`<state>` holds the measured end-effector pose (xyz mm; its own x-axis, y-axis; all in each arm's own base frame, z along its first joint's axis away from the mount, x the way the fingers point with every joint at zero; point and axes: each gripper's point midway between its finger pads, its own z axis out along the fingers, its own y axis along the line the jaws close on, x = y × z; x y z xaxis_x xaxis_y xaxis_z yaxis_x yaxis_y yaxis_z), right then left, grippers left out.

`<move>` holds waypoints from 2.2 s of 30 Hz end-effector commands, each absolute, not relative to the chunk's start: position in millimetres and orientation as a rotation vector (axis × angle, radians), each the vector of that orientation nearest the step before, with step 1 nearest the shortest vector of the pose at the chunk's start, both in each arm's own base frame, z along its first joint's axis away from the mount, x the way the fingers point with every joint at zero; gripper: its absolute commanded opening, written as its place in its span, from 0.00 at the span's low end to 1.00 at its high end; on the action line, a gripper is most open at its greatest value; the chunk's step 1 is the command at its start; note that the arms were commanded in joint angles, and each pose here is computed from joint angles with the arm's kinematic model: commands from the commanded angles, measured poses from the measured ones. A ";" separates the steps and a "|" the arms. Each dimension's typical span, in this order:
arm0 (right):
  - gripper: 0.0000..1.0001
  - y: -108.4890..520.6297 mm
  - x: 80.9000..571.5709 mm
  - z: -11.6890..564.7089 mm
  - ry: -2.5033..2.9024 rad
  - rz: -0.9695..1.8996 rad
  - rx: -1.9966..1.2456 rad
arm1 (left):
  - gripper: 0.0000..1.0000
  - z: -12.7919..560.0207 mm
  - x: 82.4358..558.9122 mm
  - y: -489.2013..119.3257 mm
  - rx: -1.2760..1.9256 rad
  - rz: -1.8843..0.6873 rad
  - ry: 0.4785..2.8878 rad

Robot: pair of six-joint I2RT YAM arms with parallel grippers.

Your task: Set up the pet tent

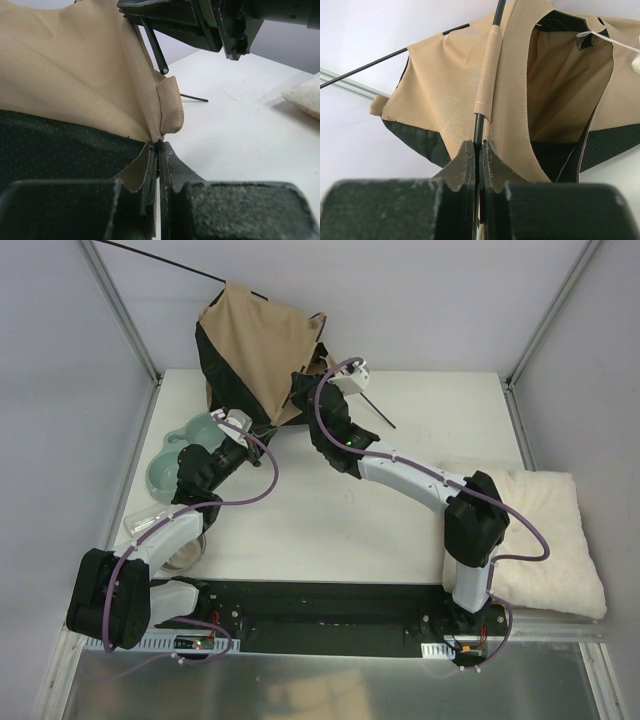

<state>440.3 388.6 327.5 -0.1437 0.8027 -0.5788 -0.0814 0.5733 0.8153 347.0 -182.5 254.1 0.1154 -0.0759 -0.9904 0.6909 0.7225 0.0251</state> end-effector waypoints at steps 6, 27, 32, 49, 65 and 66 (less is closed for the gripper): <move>0.00 367.7 457.5 337.3 1.442 0.768 0.679 | 0.00 255.8 328.7 -193.1 0.631 -0.678 1.328; 0.00 393.7 434.4 322.6 1.510 0.806 0.589 | 0.00 261.6 334.5 -189.6 0.592 -0.663 1.320; 0.00 396.8 426.9 318.8 1.529 0.818 0.567 | 0.00 269.5 339.9 -189.0 0.565 -0.662 1.306; 0.00 414.3 407.9 334.0 1.510 0.877 0.401 | 0.00 273.9 339.6 -198.7 0.615 -0.710 1.306; 0.00 422.9 380.1 319.7 1.553 0.854 0.186 | 0.00 298.2 346.8 -199.0 0.568 -0.727 1.283; 0.00 422.3 378.5 317.9 1.556 0.850 0.171 | 0.00 300.1 346.0 -199.7 0.569 -0.733 1.280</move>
<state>394.3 420.4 314.0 -0.1936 0.6439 -0.7402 -0.2925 0.6823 0.6700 351.2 -189.9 253.2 0.0313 -0.1058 -0.9939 0.7128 0.6995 -0.0520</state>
